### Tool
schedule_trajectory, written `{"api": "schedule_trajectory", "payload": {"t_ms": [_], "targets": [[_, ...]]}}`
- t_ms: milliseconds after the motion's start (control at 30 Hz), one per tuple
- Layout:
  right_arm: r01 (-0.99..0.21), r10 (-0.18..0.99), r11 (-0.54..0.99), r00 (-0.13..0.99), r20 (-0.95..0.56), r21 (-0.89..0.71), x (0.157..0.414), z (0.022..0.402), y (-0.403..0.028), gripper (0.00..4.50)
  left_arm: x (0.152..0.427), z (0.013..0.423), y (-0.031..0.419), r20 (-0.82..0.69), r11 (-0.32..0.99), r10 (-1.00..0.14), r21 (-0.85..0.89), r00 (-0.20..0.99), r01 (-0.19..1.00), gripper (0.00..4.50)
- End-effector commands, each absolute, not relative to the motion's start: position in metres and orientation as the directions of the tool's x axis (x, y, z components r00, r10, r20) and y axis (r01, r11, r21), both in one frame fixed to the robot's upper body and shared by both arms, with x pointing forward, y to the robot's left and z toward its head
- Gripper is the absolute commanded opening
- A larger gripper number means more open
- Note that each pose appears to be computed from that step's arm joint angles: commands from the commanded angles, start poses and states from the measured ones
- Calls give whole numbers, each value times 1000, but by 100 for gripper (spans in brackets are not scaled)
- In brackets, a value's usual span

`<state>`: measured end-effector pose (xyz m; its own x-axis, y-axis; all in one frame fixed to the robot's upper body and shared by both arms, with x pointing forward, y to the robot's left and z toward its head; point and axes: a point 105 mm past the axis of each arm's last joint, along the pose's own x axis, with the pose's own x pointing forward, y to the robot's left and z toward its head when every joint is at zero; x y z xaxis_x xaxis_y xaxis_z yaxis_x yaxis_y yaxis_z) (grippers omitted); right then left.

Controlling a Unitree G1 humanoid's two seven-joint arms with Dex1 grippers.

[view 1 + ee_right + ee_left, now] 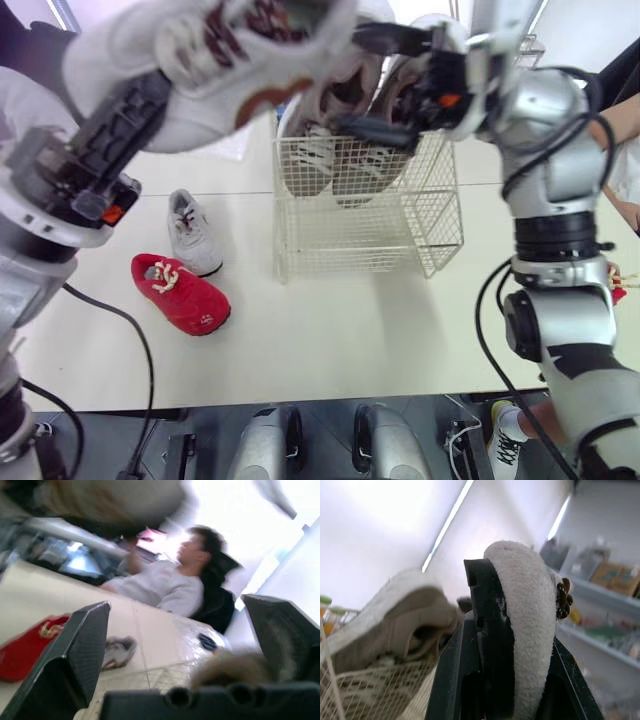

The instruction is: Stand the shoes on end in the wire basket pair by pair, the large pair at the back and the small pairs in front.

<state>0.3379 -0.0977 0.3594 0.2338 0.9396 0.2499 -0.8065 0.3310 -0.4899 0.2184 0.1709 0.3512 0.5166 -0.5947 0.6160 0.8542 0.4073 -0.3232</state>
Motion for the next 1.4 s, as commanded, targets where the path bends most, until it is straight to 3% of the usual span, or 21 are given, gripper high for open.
{"api": "schedule_trajectory", "payload": {"t_ms": [33,133,300,600,1000,1100,1267,1333,1400], "targets": [[-941,839,307,196,508,-144,321,371,-115,443,210,364,176,730,374,-503,-297,462,878,36],[-989,726,94,148,671,116,302,367,-97,443,218,365,173,779,335,-460,-293,427,896,36],[-963,686,-72,141,714,260,279,359,-51,443,234,365,163,808,291,-451,-270,380,918,36],[-968,672,-78,127,730,240,265,367,-26,443,247,355,143,791,246,-494,-272,361,930,36],[-984,654,-9,129,746,178,274,375,-24,443,248,333,129,742,246,-537,-318,402,916,36],[-986,649,-4,124,750,166,273,377,-24,362,249,330,128,738,251,-536,-324,410,912,36],[-989,654,-1,113,748,150,272,378,-23,119,249,329,129,728,265,-541,-327,421,907,36],[-991,656,2,102,748,134,271,380,-24,65,250,327,128,715,274,-554,-328,427,904,140],[-995,665,20,85,742,96,271,385,-28,64,251,324,128,691,297,-569,-332,445,895,221]]}}
